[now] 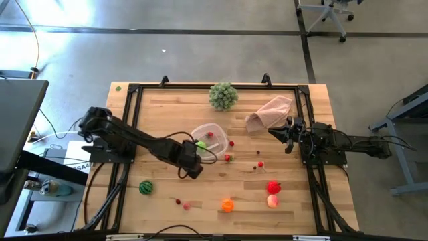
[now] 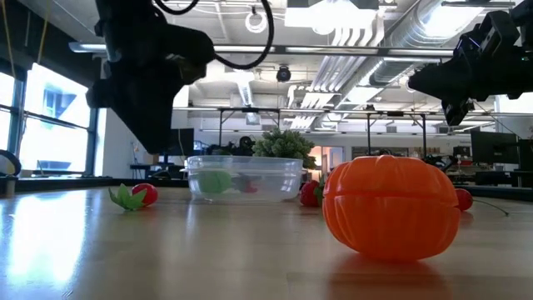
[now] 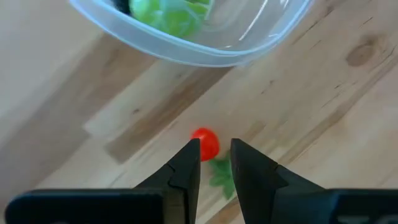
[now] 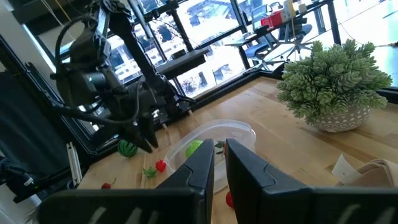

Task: Pick and placing Produce into tupperware
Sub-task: Put the red cherry into the transparent bin

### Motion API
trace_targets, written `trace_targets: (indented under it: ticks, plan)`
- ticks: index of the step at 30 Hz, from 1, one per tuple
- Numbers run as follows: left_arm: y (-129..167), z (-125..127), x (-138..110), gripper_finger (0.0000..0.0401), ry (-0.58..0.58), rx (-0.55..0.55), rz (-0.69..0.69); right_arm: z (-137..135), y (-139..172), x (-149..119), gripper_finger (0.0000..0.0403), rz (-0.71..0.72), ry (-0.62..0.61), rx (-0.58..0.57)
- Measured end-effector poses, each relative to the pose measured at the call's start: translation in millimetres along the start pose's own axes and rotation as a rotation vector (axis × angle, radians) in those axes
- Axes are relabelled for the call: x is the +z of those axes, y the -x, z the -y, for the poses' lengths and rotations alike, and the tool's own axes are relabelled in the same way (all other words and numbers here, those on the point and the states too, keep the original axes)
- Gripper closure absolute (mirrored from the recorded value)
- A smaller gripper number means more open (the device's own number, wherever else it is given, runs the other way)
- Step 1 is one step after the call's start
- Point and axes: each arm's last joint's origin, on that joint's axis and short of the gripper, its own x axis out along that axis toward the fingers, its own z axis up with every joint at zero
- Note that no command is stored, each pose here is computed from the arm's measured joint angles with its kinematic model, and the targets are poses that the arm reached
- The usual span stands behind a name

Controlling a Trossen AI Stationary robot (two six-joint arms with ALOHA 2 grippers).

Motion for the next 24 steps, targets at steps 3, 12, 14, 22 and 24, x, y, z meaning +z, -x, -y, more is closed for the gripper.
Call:
trace_targets:
  ticks: [3,12,14,22,24]
  plan:
    - [-4.7,2.2,0.0,0.0322,0.014,-0.001,0.000,0.0,0.0,0.0,0.0373,0.000,0.000,0.000]
    - [-6.9,-0.5,-0.5,0.0321,-0.011,0.048,0.020,0.0,0.0,0.0,0.0373,0.000,0.000,0.000]
    - [-6.9,-1.1,-0.6,0.0313,-0.015,0.054,0.022,0.0,0.0,0.0,0.0373,0.000,0.000,0.000]
    - [-6.9,0.0,-2.0,0.0252,-0.022,0.030,-0.021,0.0,0.0,0.0,0.0373,0.000,0.000,0.000]
    - [-8.9,0.6,-2.8,0.0239,-0.030,0.027,-0.044,0.0,0.0,0.0,0.0373,0.000,0.000,0.000]
